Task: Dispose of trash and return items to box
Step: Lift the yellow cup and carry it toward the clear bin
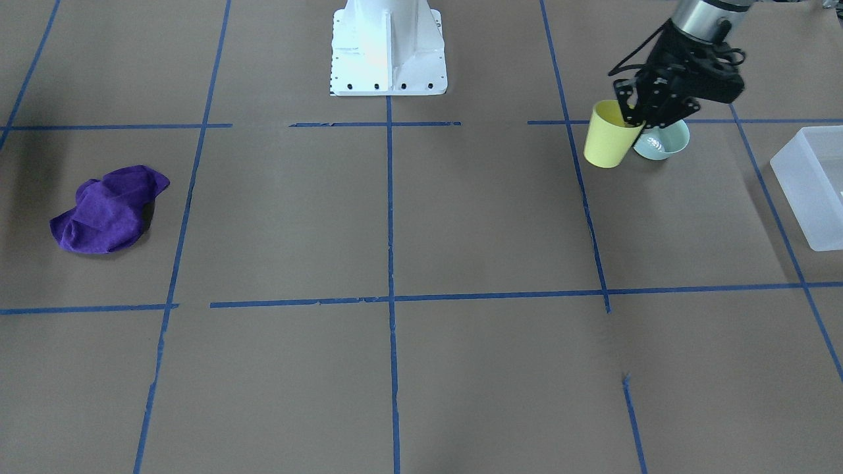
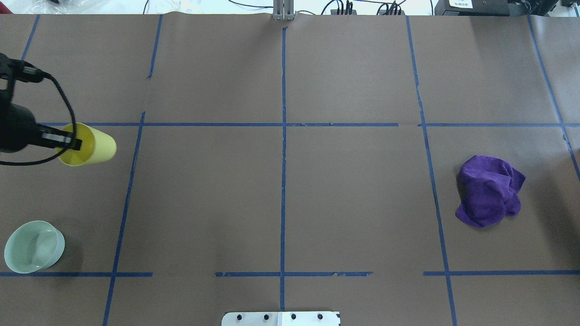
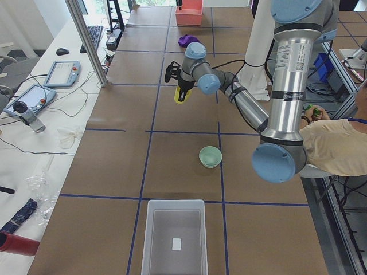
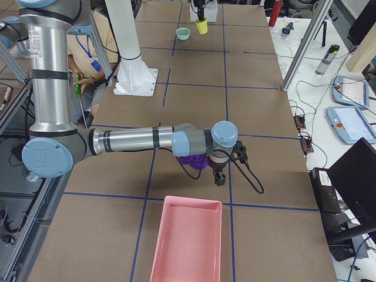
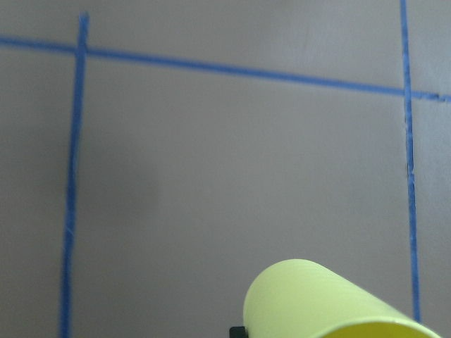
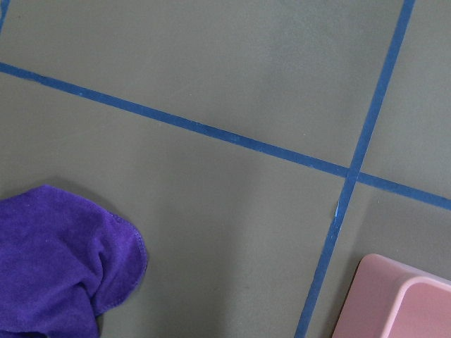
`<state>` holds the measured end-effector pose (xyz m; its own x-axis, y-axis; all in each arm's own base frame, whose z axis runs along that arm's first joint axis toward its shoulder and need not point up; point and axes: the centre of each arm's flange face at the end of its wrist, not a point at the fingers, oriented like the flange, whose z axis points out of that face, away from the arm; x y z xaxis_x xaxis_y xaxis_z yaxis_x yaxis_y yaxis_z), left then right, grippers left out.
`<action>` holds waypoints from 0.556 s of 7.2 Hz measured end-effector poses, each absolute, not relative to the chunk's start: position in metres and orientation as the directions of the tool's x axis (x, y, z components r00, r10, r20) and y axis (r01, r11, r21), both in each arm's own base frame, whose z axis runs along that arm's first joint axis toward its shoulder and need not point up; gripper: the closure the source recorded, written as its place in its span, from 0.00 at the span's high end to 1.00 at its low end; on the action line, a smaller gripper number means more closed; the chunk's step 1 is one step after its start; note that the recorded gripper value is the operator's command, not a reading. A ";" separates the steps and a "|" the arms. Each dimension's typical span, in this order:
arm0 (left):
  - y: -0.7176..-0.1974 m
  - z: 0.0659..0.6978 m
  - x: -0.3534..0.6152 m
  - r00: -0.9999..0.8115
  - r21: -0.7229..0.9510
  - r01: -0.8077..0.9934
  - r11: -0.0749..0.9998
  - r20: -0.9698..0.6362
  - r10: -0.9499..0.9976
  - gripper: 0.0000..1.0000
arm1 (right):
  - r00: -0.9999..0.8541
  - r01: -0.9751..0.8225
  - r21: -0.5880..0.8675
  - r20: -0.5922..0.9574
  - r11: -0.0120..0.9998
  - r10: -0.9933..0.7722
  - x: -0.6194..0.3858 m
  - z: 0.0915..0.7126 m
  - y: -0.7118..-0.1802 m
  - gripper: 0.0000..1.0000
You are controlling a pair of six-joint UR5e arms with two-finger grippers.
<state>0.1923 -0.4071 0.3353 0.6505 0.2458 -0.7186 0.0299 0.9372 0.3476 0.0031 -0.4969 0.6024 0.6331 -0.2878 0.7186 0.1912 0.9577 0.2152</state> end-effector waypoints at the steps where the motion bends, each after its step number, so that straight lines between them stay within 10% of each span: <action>1: -0.419 0.370 0.143 0.678 0.412 -0.044 0.910 -0.657 0.330 0.00 | 0.626 0.191 0.212 0.726 0.958 -0.285 0.002 0.604 -0.495 1.00; 4: -0.451 0.524 -0.019 0.720 0.494 -0.246 0.834 -0.483 0.498 0.00 | 0.619 0.191 0.214 0.731 0.958 -0.287 0.001 0.603 -0.495 1.00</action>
